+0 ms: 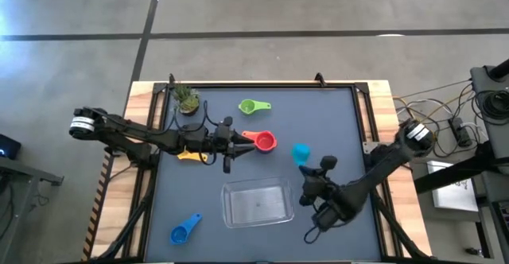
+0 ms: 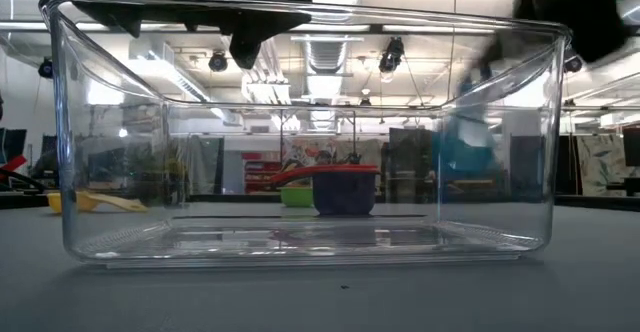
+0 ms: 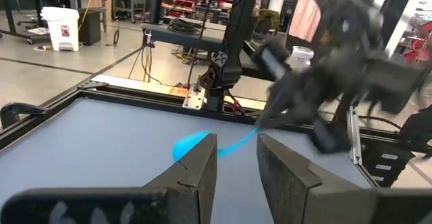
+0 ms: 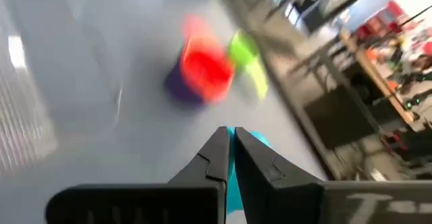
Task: Nest measuring cups in basket
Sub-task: Stack the light blue measuring cup on top of the red measuring cup
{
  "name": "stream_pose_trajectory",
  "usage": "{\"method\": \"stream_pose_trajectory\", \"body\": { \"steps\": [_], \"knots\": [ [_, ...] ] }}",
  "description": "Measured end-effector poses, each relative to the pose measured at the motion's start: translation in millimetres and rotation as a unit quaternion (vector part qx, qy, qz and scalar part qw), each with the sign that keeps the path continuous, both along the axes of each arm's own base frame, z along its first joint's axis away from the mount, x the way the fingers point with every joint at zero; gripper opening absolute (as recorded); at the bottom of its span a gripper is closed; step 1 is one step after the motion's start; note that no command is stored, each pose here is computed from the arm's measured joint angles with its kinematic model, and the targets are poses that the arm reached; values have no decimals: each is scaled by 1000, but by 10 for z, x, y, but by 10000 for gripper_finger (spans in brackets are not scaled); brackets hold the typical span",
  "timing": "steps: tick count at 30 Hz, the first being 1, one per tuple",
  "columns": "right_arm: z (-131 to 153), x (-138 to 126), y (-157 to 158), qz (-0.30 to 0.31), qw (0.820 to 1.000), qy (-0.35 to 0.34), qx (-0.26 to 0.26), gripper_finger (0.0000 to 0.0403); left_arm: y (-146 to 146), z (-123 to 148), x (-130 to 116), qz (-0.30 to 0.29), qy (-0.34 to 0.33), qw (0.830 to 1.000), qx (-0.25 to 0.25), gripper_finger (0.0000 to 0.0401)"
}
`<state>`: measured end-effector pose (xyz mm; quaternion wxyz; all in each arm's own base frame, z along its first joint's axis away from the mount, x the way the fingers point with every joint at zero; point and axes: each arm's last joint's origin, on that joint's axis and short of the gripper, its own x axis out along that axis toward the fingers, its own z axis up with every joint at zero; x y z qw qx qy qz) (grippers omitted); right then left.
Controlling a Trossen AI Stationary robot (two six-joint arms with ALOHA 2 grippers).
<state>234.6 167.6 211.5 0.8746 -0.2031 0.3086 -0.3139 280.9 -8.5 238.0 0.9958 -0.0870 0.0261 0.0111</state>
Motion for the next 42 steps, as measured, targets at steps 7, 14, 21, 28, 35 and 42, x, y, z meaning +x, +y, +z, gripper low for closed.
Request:
{"method": "stream_pose_trajectory", "body": {
  "steps": [7, 14, 21, 28, 35, 42],
  "knots": [
    [449, -175, 156, 26, 990, -139, 28, 8, -11, -19, 16, -9, 0, 1000, 8, 89],
    [579, -258, 92, 30, 984, -171, 51, 8, -94, -131, 149, -28, -3, 997, 67, 102],
    [666, -244, 54, 42, 982, -167, 83, 8, -158, -174, 481, -54, 5, 995, 85, 142],
    [719, -117, 14, 50, 981, -156, 107, 8, -350, -2, 862, -104, 0, 990, 92, 211],
    [760, -13, -6, 64, 979, -156, 112, 8, -387, -17, 1163, -108, 90, 988, 71, 235],
    [761, 54, -45, 71, 979, -150, 118, 8, -410, -89, 1340, -125, 96, 986, 60, 220]
  ]
}}
